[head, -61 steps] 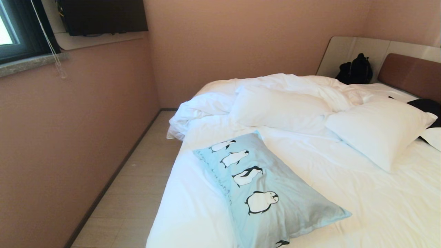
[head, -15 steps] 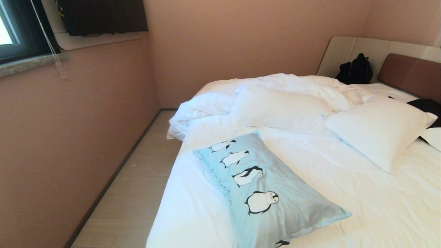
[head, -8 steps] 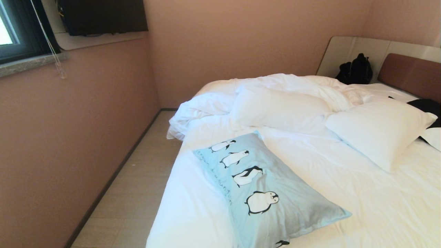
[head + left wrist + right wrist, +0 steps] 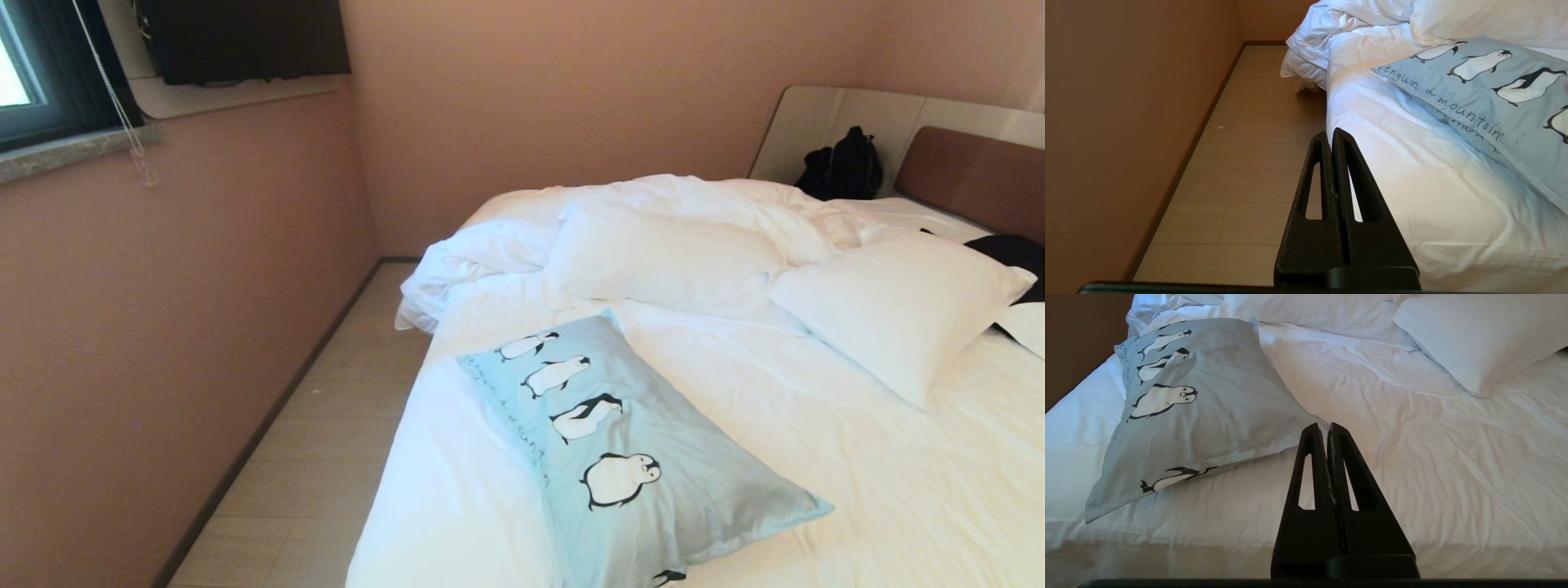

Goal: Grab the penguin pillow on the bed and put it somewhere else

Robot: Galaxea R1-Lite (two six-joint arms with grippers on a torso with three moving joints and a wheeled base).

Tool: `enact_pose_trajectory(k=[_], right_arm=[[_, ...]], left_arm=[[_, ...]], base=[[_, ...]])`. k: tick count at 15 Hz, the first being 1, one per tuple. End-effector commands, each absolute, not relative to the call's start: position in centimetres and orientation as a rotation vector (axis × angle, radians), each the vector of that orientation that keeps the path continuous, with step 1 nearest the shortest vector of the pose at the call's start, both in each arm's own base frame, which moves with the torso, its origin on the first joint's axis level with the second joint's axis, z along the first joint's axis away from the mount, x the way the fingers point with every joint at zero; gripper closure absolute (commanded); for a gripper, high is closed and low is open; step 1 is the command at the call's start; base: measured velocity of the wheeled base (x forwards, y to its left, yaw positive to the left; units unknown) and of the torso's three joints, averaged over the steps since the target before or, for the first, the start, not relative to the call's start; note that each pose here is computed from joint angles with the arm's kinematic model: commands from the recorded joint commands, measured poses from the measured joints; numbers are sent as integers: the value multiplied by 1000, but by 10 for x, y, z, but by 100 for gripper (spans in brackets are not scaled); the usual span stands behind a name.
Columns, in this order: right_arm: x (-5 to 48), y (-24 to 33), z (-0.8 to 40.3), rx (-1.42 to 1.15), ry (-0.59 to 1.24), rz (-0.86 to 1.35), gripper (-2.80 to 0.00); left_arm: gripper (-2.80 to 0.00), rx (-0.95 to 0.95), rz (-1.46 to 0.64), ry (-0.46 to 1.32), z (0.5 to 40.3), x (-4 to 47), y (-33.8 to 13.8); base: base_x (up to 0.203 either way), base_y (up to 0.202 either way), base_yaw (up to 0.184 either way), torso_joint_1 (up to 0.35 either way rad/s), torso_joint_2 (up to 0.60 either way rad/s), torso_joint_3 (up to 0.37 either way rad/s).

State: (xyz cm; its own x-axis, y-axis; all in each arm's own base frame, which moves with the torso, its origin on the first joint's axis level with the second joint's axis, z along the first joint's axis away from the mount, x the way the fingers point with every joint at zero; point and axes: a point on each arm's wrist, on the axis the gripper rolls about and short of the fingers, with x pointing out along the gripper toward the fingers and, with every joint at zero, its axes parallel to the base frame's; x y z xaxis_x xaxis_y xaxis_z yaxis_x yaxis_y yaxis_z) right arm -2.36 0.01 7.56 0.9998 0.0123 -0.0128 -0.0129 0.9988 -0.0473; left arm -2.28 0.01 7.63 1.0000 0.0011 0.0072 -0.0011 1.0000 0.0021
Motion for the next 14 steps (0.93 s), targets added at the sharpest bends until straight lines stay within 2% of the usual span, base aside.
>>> enact_pose_trajectory(k=[1, 14], right_arm=[[-24, 0, 76, -51, 13, 14, 0], [-23, 0, 75, -48, 15, 13, 0]], left_arm=[[0, 2, 2, -8, 76, -23, 0], [0, 2, 2, -8, 76, -23, 0]], base=[[0, 0, 0, 0, 0, 0], [0, 0, 0, 0, 0, 0]])
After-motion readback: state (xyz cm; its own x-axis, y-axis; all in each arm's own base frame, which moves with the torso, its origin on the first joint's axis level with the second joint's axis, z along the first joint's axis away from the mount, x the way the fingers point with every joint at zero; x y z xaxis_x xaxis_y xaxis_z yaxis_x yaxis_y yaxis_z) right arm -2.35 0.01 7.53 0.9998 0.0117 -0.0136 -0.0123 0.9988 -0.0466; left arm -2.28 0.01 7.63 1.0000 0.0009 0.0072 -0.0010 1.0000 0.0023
